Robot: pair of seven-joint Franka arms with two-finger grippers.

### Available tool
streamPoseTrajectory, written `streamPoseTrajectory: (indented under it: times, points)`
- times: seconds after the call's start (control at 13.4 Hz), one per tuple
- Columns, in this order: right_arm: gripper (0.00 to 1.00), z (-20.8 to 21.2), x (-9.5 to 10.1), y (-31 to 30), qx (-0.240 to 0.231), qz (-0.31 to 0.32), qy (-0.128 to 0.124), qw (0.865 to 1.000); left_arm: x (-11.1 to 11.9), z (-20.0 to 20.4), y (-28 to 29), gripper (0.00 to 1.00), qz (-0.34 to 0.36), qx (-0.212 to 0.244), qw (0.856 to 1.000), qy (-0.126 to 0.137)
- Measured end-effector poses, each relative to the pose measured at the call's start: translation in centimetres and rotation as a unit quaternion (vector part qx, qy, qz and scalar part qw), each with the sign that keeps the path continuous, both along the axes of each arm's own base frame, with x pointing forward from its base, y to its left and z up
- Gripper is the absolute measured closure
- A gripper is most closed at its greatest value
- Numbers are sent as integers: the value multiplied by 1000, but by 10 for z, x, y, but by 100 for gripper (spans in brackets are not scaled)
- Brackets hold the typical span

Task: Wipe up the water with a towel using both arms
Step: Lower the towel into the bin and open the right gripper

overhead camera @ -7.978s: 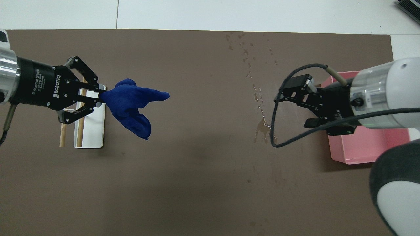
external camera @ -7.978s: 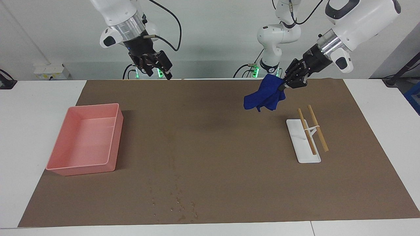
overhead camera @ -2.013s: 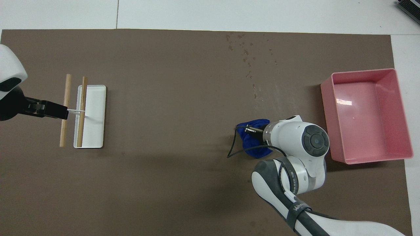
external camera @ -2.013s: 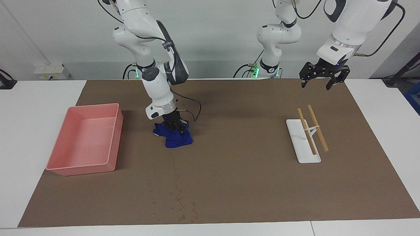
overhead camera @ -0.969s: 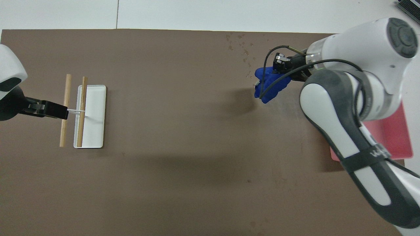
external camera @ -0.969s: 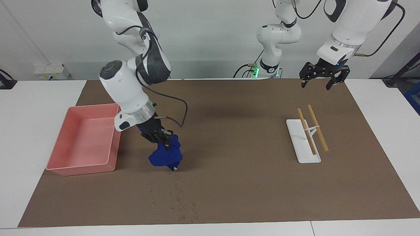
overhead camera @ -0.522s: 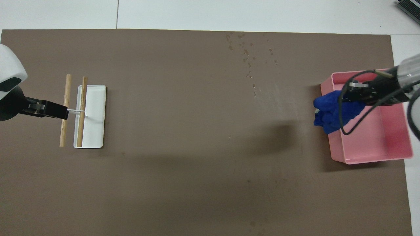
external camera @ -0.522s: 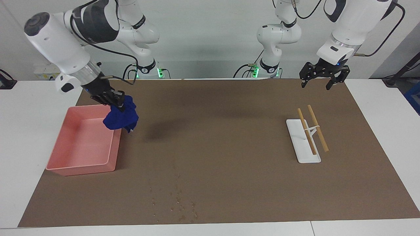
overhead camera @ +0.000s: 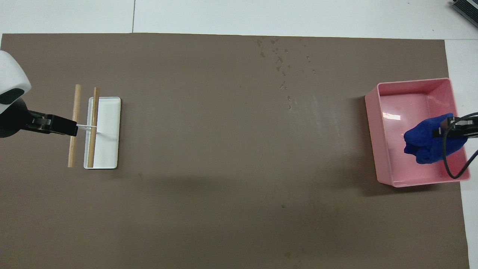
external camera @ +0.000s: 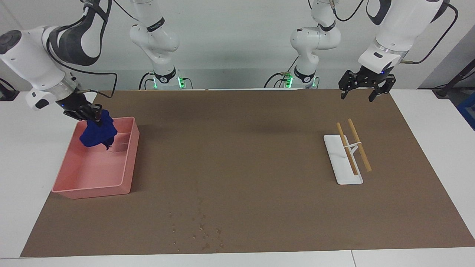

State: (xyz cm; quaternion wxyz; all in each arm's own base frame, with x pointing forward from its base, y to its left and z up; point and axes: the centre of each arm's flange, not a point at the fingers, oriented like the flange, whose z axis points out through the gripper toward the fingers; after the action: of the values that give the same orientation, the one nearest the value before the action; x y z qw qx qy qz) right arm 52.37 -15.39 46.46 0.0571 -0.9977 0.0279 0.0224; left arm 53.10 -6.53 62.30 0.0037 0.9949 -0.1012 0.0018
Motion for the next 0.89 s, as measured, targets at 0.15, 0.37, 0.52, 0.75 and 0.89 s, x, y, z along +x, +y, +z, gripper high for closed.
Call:
streamPoseTrajectory:
  times: [0.15, 0.37, 0.52, 0.75, 0.89]
  points:
    - [85, -44, -6, -5, -1, 1, 7, 1000, 0, 0, 0, 0, 0, 0, 1000, 0]
    - [85, -98, -8, 4, -2, 5, 10, 1000, 0, 0, 0, 0, 0, 0, 1000, 0]
    - [85, -112, -6, 24, -3, 10, 13, 1000, 0, 0, 0, 0, 0, 0, 1000, 0]
    - [53, -104, 3, 52, -12, 1, 10, 1000, 0, 0, 0, 0, 0, 0, 1000, 0]
    - [31, -83, 10, 63, -21, 3, -1, 1000, 0, 0, 0, 0, 0, 0, 1000, 0]
